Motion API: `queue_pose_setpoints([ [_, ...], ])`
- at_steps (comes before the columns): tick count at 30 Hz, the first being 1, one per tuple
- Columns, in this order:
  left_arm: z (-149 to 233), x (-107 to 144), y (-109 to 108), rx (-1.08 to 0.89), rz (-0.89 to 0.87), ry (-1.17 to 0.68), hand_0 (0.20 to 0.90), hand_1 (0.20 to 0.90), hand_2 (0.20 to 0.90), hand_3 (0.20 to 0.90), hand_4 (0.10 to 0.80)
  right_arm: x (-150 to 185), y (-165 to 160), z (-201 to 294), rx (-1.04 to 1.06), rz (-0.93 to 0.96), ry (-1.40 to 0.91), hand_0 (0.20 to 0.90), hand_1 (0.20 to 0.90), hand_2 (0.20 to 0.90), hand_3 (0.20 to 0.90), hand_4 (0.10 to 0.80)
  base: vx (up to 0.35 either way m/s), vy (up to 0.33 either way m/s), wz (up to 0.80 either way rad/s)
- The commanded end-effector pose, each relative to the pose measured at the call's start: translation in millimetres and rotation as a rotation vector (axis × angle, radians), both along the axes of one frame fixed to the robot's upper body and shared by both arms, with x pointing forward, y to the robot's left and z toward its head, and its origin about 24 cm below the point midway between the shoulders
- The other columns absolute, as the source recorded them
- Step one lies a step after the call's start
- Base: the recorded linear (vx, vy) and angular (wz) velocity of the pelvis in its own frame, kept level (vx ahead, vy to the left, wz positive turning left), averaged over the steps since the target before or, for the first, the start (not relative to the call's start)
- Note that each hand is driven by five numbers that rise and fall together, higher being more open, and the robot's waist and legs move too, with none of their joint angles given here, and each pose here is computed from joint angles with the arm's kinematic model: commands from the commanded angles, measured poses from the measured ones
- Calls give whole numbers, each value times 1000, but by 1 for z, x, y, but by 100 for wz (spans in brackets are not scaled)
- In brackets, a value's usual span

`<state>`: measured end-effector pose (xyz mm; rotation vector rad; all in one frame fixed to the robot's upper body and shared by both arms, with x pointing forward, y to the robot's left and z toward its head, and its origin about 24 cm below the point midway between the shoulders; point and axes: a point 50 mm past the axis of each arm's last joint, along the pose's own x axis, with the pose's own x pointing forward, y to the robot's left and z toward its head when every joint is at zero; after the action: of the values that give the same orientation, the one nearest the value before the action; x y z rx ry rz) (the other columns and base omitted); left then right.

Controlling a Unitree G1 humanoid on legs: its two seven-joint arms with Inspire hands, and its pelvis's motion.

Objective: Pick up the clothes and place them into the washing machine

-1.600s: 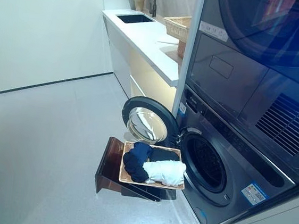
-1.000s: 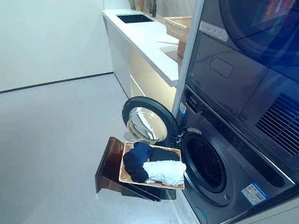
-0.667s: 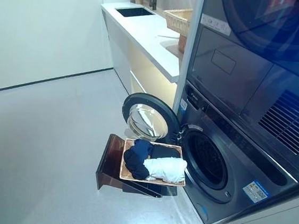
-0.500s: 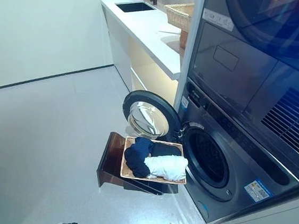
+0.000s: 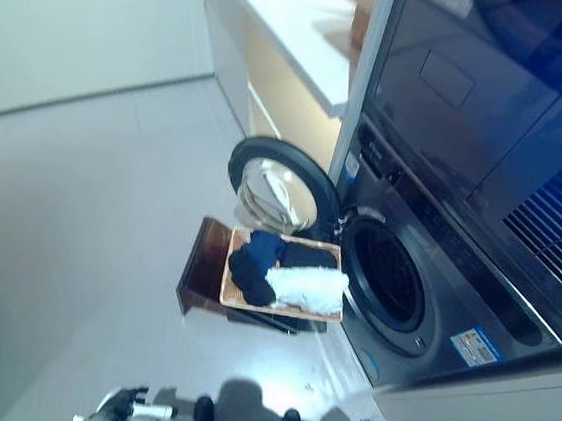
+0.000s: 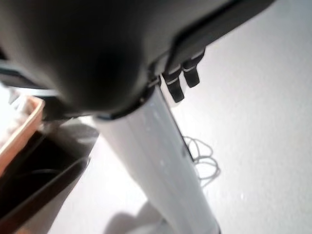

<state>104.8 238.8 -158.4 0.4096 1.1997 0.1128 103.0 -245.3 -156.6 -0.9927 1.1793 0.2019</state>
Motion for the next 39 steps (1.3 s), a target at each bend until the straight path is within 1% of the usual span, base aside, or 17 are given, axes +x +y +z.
queue_pose_setpoints([
  [1, -4, -11, -5, 0, 44, 45, 900, 900, 900, 900, 800, 12, -22, 10, -71, -23, -50, 900, 900, 900, 900, 800, 25, -57, 11],
  [4, -6, -15, -11, -23, 71, 48, 900, 900, 900, 900, 800, 11, -30, 12, -94, -31, -43, 900, 900, 900, 900, 800, 88, 42, 8],
  [8, -8, -23, -13, -31, 70, 64, 900, 900, 900, 900, 800, 6, -32, 12, -100, -45, -42, 900, 900, 900, 900, 800, 188, 71, 21],
  [10, -9, -26, -11, -32, 77, 73, 900, 900, 900, 900, 800, 4, -30, 10, -90, -51, -37, 900, 900, 900, 900, 800, 227, 89, 3],
  [13, -9, -32, -9, -32, 83, 91, 900, 900, 900, 900, 800, -4, -25, 7, -69, -76, -17, 900, 900, 900, 900, 800, 289, 156, -64],
  [15, -8, -32, -4, -21, 83, 90, 900, 900, 900, 900, 800, -6, -19, 4, -50, -74, -5, 900, 900, 900, 900, 800, 281, 190, -46],
  [17, -7, -31, 0, -13, 79, 87, 900, 900, 900, 900, 800, -4, -15, 3, -39, -65, -6, 900, 900, 900, 900, 800, 192, 164, -47],
  [22, -3, -26, 10, 11, 75, 72, 900, 900, 900, 900, 800, 12, 2, 3, 9, -25, -41, 900, 900, 900, 900, 800, 185, 201, -47],
  [29, 3, -17, 25, 60, 26, 66, 900, 900, 900, 900, 800, 21, 7, 4, 32, -16, -62, 900, 900, 900, 900, 800, 101, 119, -9],
  [35, 3, -12, 23, 63, 25, 54, 900, 900, 900, 900, 800, 25, 4, 6, 5, -4, -63, 900, 900, 900, 900, 800, 103, -79, 18],
  [39, 4, -14, 27, 71, 34, 58, 900, 900, 900, 900, 800, 26, 7, 6, -7, 42, -53, 900, 900, 900, 900, 800, 72, -170, 23],
])
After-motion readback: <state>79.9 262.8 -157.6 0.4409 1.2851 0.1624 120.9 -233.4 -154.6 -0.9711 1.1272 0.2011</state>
